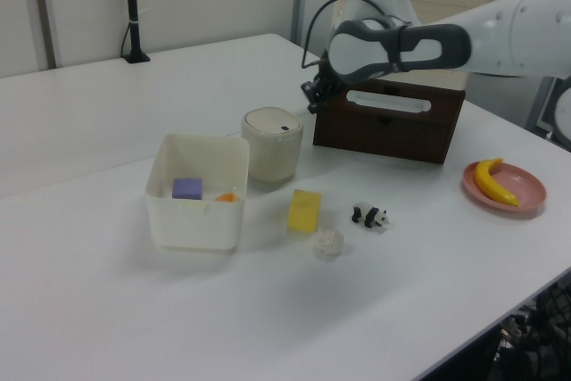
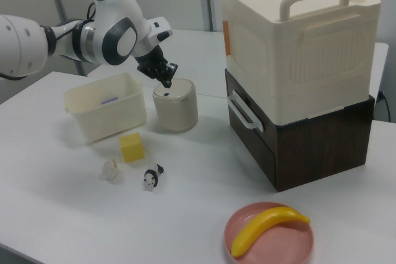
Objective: Open the trash can
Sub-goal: 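Catch the trash can lid edge and lift it upward to flip it open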
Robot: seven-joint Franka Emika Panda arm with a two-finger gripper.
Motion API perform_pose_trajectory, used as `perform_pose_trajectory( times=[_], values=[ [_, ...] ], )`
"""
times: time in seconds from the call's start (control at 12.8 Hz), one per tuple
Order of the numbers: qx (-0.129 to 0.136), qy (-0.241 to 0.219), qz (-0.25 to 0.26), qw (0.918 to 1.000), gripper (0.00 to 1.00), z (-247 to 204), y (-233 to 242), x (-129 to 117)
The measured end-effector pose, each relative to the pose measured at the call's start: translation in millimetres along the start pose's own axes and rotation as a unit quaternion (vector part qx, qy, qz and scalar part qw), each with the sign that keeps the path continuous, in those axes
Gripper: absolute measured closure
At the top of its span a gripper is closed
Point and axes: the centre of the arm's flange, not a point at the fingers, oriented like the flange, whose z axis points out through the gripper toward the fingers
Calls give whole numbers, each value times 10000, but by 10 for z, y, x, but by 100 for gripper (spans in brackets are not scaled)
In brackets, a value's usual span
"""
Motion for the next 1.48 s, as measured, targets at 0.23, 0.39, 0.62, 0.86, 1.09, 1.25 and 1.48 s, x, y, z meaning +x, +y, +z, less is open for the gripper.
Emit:
perform_pose_trajectory(
  times=[0.23,0.39,0.62,0.86,1.09,1.25,1.48],
  values=[
    [39,162,115,9998,99,219,-144,297],
    [8,103,131,9999,99,474,-321,351],
    [-32,28,36,10000,99,735,-498,357],
    [-87,31,-40,9999,99,741,-514,359],
    [-111,98,59,9999,99,427,-431,450],
    [-154,-143,123,9997,99,48,-355,449],
    [-23,-771,-60,9970,90,-561,-297,232]
  ],
)
